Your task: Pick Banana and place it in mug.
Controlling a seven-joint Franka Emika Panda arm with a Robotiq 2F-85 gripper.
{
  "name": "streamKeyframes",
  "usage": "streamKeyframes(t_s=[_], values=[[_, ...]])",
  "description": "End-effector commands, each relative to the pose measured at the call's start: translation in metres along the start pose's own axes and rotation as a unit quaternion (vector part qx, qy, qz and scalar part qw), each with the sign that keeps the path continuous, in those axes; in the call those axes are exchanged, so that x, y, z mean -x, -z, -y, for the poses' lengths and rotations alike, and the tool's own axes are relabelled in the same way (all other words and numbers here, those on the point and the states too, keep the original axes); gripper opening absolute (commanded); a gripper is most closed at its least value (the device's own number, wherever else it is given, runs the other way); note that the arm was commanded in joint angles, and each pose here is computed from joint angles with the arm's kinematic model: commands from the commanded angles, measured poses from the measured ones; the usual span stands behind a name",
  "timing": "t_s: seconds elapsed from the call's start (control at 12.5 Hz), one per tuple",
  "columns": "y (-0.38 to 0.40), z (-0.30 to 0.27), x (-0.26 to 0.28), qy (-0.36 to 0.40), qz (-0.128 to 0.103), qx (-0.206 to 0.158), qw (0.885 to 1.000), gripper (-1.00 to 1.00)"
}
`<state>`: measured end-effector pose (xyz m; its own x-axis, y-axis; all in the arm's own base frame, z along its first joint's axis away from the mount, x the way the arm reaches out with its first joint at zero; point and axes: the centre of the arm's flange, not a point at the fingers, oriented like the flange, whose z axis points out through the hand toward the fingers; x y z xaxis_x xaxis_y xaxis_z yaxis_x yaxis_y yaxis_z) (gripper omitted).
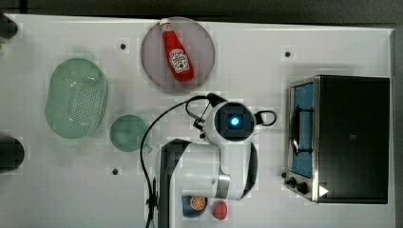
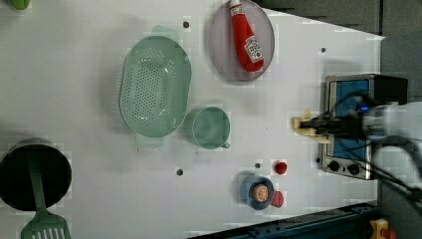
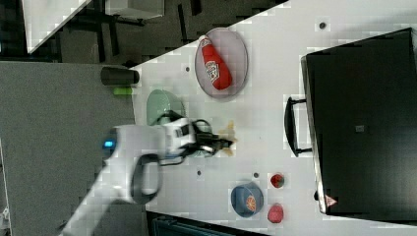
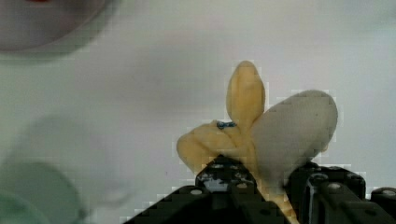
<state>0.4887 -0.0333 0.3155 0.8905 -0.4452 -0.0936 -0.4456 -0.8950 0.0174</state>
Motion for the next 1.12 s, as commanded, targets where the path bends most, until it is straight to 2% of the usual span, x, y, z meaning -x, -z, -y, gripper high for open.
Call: streamKeyframes(t_s=[0.08, 0.32, 0.56, 0.96, 1.12], values=[[0.091, 0.006, 0.004, 0.020, -0.030, -0.004, 0.999, -0.42], [0.143, 0.023, 0.024, 0.041, -0.047, -0.004, 0.998, -0.42], [0.154, 0.073, 0.058, 0.095, -0.063, 0.004, 0.993, -0.42], [0.126, 0.161, 0.121, 0.192, -0.049, 0.033, 0.980, -0.42], [0.112, 0.182, 0.139, 0.152, -0.042, 0.038, 0.987, -0.42]])
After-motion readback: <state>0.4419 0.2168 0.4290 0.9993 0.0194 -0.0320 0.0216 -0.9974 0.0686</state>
